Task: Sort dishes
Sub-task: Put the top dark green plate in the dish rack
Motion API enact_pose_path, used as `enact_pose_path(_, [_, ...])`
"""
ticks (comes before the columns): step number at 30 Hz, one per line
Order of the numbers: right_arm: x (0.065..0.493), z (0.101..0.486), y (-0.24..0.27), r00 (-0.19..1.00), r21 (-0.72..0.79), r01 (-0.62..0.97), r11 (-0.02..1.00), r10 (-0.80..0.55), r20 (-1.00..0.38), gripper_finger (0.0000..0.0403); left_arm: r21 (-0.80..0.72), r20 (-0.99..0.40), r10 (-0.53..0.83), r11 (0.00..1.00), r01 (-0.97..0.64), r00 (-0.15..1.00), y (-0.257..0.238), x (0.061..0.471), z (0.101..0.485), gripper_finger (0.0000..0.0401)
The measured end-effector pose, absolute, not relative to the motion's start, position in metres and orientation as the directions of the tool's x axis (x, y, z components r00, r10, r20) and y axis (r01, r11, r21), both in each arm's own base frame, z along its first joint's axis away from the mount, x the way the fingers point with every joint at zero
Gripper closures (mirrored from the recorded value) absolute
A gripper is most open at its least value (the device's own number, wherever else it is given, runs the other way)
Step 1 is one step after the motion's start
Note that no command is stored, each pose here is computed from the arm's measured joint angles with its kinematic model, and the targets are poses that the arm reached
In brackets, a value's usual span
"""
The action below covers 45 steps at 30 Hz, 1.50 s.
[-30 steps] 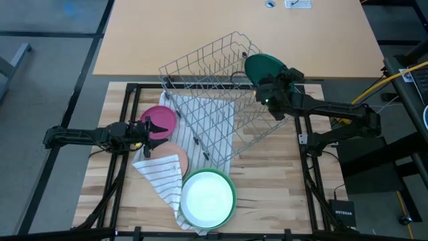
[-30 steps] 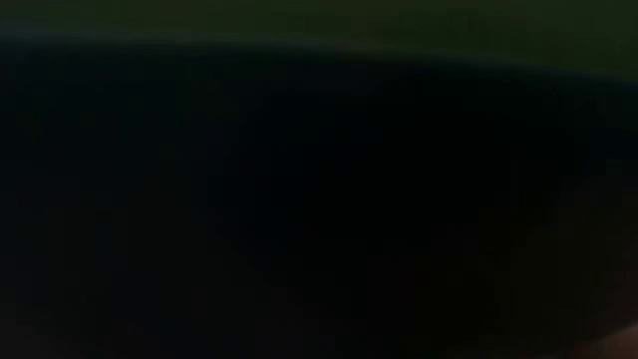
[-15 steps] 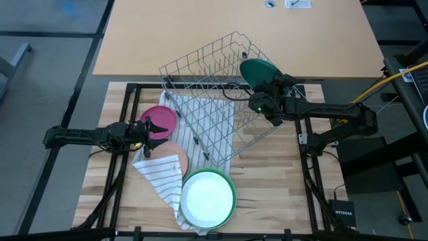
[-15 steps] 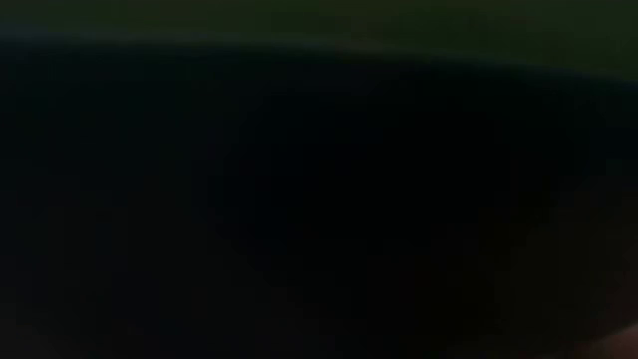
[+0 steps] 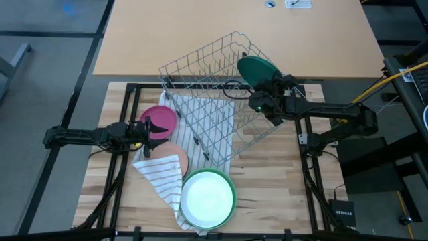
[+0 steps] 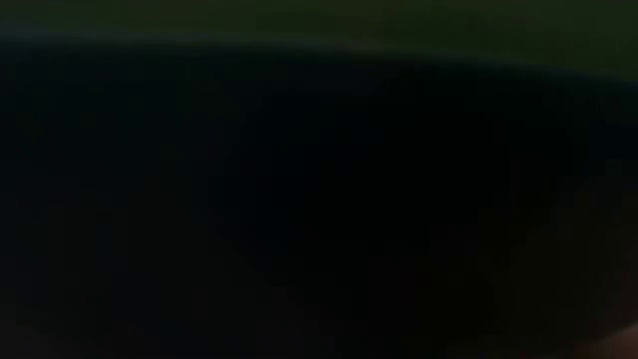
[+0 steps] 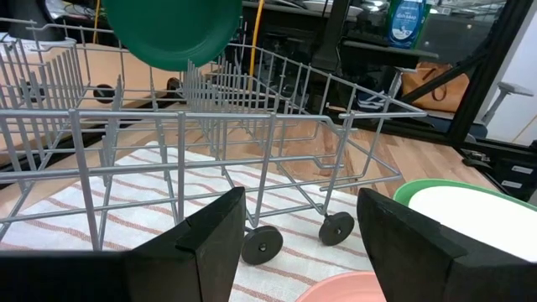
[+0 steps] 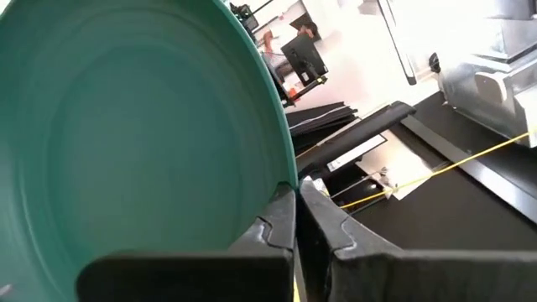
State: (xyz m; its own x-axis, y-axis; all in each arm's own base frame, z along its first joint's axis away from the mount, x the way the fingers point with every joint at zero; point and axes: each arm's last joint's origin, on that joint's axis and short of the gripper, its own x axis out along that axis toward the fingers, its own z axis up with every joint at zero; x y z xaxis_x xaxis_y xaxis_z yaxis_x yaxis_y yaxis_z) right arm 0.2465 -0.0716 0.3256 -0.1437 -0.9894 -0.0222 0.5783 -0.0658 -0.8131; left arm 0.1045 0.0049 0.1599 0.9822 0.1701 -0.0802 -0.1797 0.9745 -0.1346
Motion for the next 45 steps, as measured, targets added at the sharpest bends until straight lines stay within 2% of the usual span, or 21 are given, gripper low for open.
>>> enact_pose_path(15, [0.239,0.318,-0.070,-0.139,-0.851,0.523,-0.042,-0.990,-0.036,0.0402,-0.135,-0.081,0.170,0.974,-0.180,0.982,0.005,0.105,0.160,0.0182])
enact_pose_path(23, [0.237,0.313,-0.069,-0.077,-0.877,0.474,0.072,-0.989,-0.123,0.0402,-0.134,-0.080,0.170,0.975,-0.179,0.982,0.005,0.104,0.160,0.0182])
enact_pose_path(41, [0.231,0.309,-0.068,-0.092,-0.894,0.441,0.077,-0.987,-0.131,0.0402,-0.116,-0.080,0.170,0.977,-0.178,0.982,0.005,0.105,0.160,0.0182])
enact_pose_path(45, [0.231,0.309,-0.068,-0.093,-0.893,0.444,0.076,-0.987,-0.131,0.0402,-0.175,-0.081,0.170,0.968,-0.182,0.982,0.005,0.105,0.160,0.0182])
